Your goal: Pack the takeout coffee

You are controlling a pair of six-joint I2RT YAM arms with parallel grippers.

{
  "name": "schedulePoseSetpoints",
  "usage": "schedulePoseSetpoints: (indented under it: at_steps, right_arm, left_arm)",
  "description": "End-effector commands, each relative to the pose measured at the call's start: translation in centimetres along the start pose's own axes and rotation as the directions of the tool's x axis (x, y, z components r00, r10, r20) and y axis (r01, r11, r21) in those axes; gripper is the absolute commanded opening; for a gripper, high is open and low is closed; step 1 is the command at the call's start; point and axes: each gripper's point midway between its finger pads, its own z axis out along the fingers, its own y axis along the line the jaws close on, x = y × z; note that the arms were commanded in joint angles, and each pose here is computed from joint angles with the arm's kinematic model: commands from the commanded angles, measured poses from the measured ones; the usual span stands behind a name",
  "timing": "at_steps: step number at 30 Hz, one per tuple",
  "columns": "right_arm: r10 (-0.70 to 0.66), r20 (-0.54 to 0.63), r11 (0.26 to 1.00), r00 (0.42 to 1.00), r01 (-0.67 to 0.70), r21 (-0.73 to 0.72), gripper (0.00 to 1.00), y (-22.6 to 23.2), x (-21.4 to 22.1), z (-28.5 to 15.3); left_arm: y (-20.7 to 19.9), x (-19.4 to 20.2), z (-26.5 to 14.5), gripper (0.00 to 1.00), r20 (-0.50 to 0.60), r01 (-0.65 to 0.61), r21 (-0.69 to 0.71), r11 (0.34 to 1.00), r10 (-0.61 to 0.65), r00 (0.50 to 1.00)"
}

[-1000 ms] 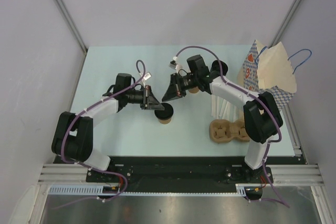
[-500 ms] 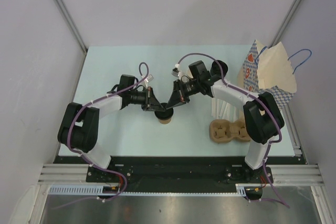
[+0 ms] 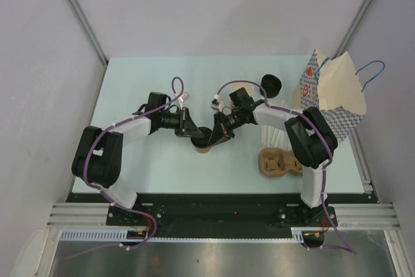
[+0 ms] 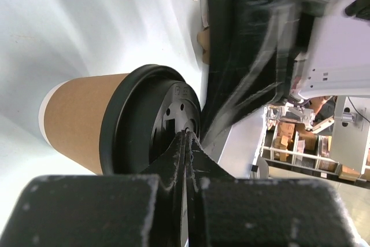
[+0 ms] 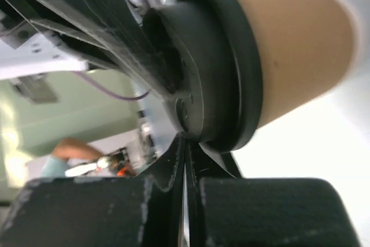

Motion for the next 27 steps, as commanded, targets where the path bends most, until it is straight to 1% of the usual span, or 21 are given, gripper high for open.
schedulePoseSetpoints:
  at_steps: [1, 5, 7, 10, 13, 16, 18, 21, 23, 27]
  right_arm:
    - [0.098, -0.004, 0.970, 0.995, -0.095, 0.223, 0.00, -8.4, 1.7, 0.7]
    - [0.016, 0.038, 0.981, 0.999, -0.023, 0.194, 0.00, -5.9, 0.3, -0.4]
    - [-0.038, 0.053, 0.992, 0.998, 0.031, 0.125, 0.00, -2.7, -0.3, -1.0]
    - [-0.122, 0.092, 0.991, 0.988, 0.116, 0.074, 0.00, 1.2, -0.9, -2.0]
    - [-0.170, 0.118, 0.985, 0.978, 0.168, 0.028, 0.00, 4.4, -1.0, -2.9]
    - [-0.190, 0.145, 0.982, 0.971, 0.189, 0.022, 0.00, 5.7, -1.3, -3.6]
    - [-0.194, 0.160, 0.981, 0.968, 0.193, 0.023, 0.00, 5.8, -1.6, -3.8]
    - [-0.182, 0.165, 0.983, 0.969, 0.177, 0.048, 0.00, 4.6, -2.0, -3.7]
    - [-0.176, 0.145, 0.983, 0.974, 0.168, 0.069, 0.00, 3.2, -1.9, -2.9]
    - [-0.167, 0.115, 0.972, 0.979, 0.144, 0.183, 0.00, -0.6, -1.5, -1.4]
  left_arm:
    - [3.1, 0.1, 0.3, 0.00, -0.002, -0.004, -0.123, 0.992, 0.004, 1.000]
    - [3.1, 0.1, 0.3, 0.00, -0.001, -0.006, -0.128, 0.992, 0.006, 1.000]
    - [3.2, 0.1, 0.4, 0.00, -0.002, -0.007, -0.129, 0.992, 0.006, 1.000]
    - [3.0, 0.1, 0.3, 0.00, 0.004, -0.015, -0.131, 0.991, 0.016, 1.000]
    - [3.0, 0.1, 0.2, 0.00, 0.003, -0.014, -0.131, 0.991, 0.015, 1.000]
    - [3.0, 0.1, 0.2, 0.00, 0.006, -0.018, -0.135, 0.991, 0.019, 1.000]
    - [3.0, 0.0, 0.2, 0.00, 0.005, -0.017, -0.134, 0.991, 0.018, 1.000]
    - [3.2, 0.1, 0.2, 0.00, 0.004, -0.014, -0.136, 0.991, 0.015, 1.000]
    - [3.1, 0.2, 0.2, 0.00, 0.004, -0.014, -0.136, 0.991, 0.015, 1.000]
    - [3.3, 0.3, 0.2, 0.00, 0.000, -0.016, -0.140, 0.990, 0.016, 1.000]
